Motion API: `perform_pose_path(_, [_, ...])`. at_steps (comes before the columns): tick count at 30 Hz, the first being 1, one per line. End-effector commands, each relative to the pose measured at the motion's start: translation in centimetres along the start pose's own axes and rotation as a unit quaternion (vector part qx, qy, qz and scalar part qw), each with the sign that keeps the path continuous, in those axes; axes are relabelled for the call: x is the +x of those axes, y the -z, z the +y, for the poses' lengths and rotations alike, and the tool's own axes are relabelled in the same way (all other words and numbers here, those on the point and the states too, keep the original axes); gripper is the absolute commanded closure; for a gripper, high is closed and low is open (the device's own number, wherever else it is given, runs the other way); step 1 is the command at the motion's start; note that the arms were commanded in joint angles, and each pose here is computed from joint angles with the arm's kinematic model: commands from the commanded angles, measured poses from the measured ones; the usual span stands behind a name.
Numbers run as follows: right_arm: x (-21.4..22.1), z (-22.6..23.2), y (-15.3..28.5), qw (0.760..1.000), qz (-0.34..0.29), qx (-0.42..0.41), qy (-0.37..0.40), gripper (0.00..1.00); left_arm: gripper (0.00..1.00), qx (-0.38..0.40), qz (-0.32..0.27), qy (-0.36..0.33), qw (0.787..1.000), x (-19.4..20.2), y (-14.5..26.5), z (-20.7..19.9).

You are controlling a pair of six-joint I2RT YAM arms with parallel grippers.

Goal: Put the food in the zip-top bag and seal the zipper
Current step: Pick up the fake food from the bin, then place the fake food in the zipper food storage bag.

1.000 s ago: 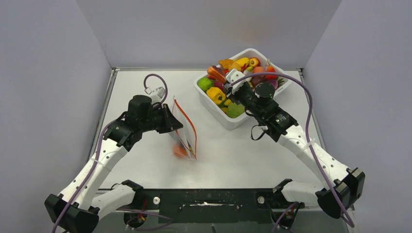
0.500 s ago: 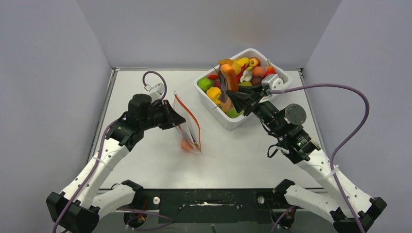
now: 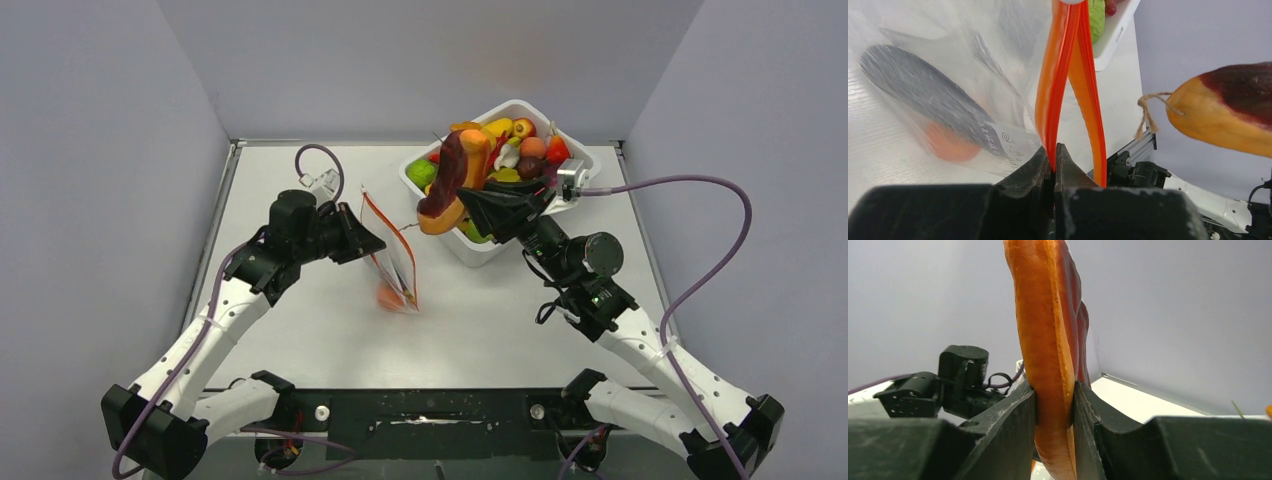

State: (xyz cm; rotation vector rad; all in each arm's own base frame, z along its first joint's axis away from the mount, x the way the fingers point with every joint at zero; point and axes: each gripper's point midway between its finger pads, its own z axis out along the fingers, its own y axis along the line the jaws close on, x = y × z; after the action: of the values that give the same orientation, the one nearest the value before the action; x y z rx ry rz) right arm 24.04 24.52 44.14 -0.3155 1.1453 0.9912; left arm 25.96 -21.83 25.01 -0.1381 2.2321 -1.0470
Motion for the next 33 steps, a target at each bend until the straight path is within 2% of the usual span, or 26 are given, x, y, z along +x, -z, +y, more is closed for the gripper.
perform_pose_path(1, [-3.5, 2.8, -0.5, 0.994, -0.081, -0.053, -0.046, 0.92, 1.00, 0.051, -0.040, -0.012, 0.998, -2.6, 0.6, -3.1])
perform_pose_path(5, [-3.0, 4.1, -0.9, 0.990, -0.086, -0.086, -0.070, 0.92, 1.00, 0.055, -0.038, -0.006, 0.998, -2.7, 0.7, -3.4])
perform_pose_path(10, [-1.6, 5.0, -1.1, 0.991, -0.074, -0.088, -0.070, 0.92, 1.00, 0.064, -0.039, -0.003, 0.997, -2.8, 0.9, -3.9])
perform_pose_path(23, [5.4, 5.9, -0.5, 0.997, 0.004, -0.054, 0.049, 0.93, 1.00, 0.094, -0.033, 0.005, 0.995, -2.1, 1.7, -4.8])
perform_pose_path(33, [9.2, 5.1, 0.4, 0.996, 0.060, -0.027, 0.062, 0.93, 1.00, 0.098, -0.034, 0.005, 0.995, -1.8, 2.2, -4.8])
